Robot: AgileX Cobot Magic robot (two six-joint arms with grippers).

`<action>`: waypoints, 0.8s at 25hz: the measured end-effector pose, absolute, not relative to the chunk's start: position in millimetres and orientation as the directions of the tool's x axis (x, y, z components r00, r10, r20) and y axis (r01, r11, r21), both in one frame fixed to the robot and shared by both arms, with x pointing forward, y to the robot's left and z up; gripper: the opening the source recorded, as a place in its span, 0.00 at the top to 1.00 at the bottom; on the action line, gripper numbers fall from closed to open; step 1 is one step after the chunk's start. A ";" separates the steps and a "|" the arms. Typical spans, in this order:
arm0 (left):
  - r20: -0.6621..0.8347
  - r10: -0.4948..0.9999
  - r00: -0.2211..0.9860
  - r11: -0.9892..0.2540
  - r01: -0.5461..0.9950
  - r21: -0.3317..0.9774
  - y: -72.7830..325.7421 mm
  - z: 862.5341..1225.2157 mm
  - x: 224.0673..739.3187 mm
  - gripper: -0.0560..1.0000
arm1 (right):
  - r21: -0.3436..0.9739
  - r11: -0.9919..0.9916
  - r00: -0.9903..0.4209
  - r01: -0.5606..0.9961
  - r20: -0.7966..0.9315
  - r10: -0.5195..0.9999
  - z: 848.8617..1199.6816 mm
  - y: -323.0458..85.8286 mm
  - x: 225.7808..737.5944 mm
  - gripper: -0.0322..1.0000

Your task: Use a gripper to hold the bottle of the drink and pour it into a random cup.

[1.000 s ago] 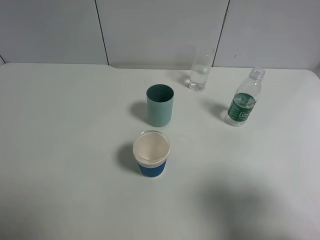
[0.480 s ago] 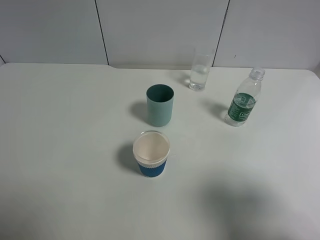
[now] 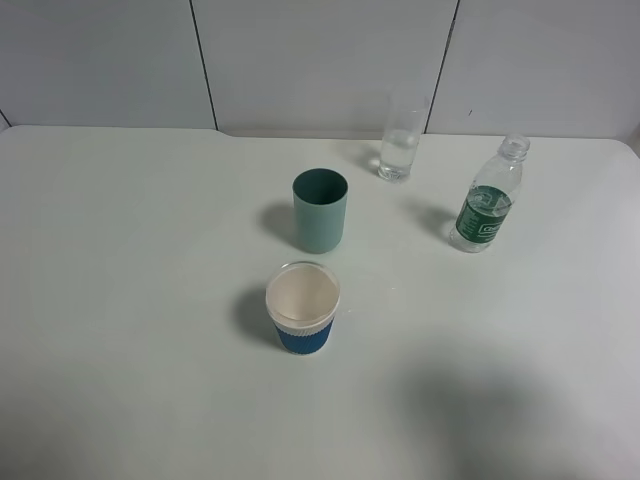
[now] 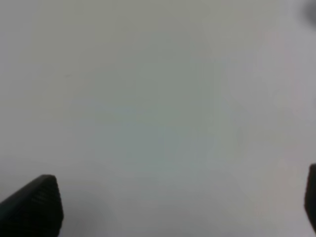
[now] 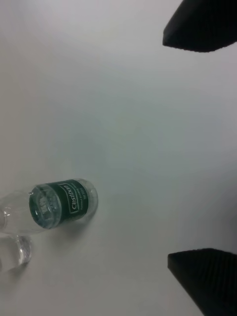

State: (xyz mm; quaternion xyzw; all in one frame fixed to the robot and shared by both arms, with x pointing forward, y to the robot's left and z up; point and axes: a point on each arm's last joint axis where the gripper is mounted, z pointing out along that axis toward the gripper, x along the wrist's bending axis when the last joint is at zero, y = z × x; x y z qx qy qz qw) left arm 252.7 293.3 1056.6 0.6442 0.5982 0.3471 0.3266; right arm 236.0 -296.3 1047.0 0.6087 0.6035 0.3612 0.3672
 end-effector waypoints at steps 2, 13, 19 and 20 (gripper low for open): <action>0.056 0.997 0.043 -0.071 0.544 0.836 293.3 1056.6 252.7 0.01 | 0.883 -0.002 0.011 0.469 -0.004 1.000 1047.0 -296.3 236.0 0.20; 0.056 0.997 0.043 -0.071 0.544 0.836 293.3 1056.6 252.7 0.01 | 0.883 -0.002 0.011 0.469 -0.004 1.000 1047.0 -296.3 236.0 0.20; 0.056 0.997 0.043 -0.071 0.544 0.836 293.3 1056.6 252.7 0.01 | 0.883 -0.002 0.011 0.469 -0.004 1.000 1047.0 -296.3 236.0 0.20; 0.056 0.997 0.043 -0.071 0.544 0.836 293.3 1056.6 252.7 0.01 | 0.883 -0.002 0.011 0.469 -0.004 1.000 1047.0 -296.3 236.0 0.20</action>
